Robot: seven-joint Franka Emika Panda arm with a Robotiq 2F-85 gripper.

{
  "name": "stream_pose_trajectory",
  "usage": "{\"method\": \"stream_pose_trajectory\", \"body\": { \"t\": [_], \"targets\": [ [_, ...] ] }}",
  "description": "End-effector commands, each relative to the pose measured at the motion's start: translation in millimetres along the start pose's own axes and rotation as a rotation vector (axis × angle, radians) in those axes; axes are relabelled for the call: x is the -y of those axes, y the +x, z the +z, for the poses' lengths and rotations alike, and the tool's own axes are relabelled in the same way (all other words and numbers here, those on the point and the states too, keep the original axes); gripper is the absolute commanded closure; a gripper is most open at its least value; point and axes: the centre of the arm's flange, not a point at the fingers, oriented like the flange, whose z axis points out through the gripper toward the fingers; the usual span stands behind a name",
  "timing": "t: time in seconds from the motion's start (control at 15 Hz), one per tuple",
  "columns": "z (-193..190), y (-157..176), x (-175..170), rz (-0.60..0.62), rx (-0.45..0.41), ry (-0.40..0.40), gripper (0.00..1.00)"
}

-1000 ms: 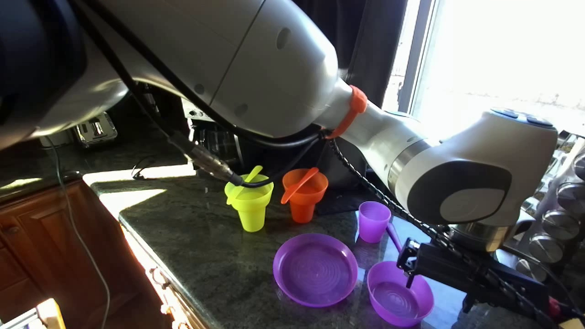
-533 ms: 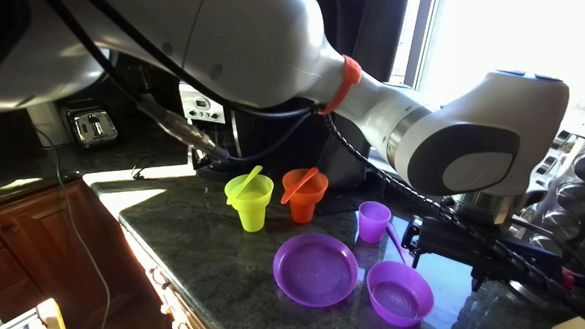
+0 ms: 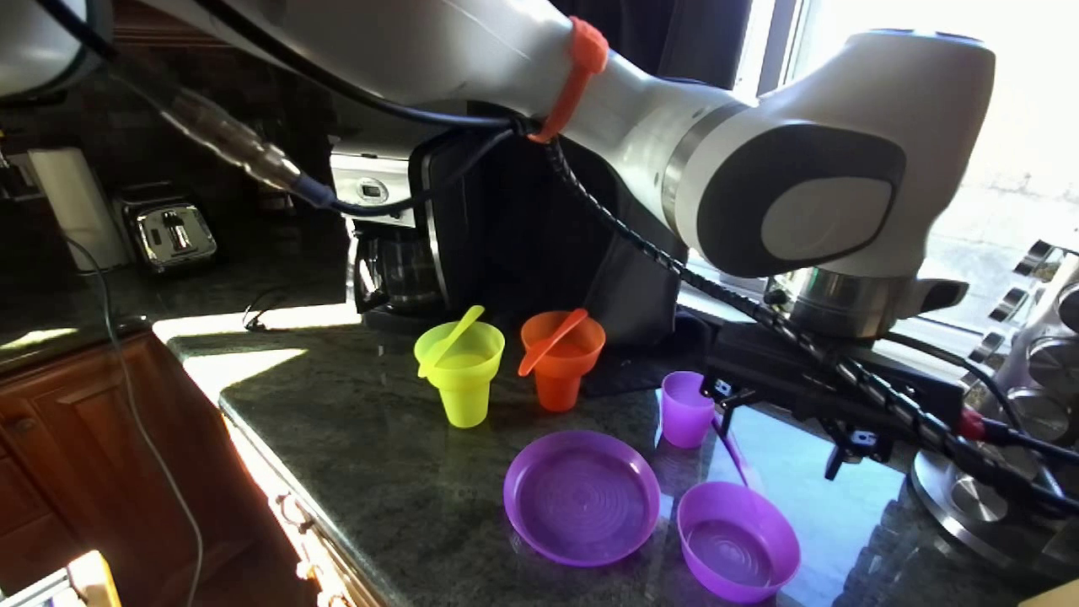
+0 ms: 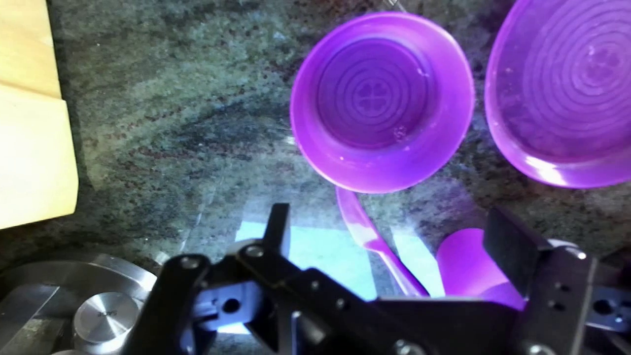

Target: Unstack the purple items.

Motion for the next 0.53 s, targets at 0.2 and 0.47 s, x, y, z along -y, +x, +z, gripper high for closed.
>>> {"method": "stream_pose_trajectory", "body": {
  "t": [0.2, 0.47],
  "targets": [
    [-24.4, -28.3, 57.8, -0.001, 0.01, 0.022, 0.0],
    [-35.3, -39.4, 71.9, 0.01, 0.002, 0.027, 0.0]
  ]
}}
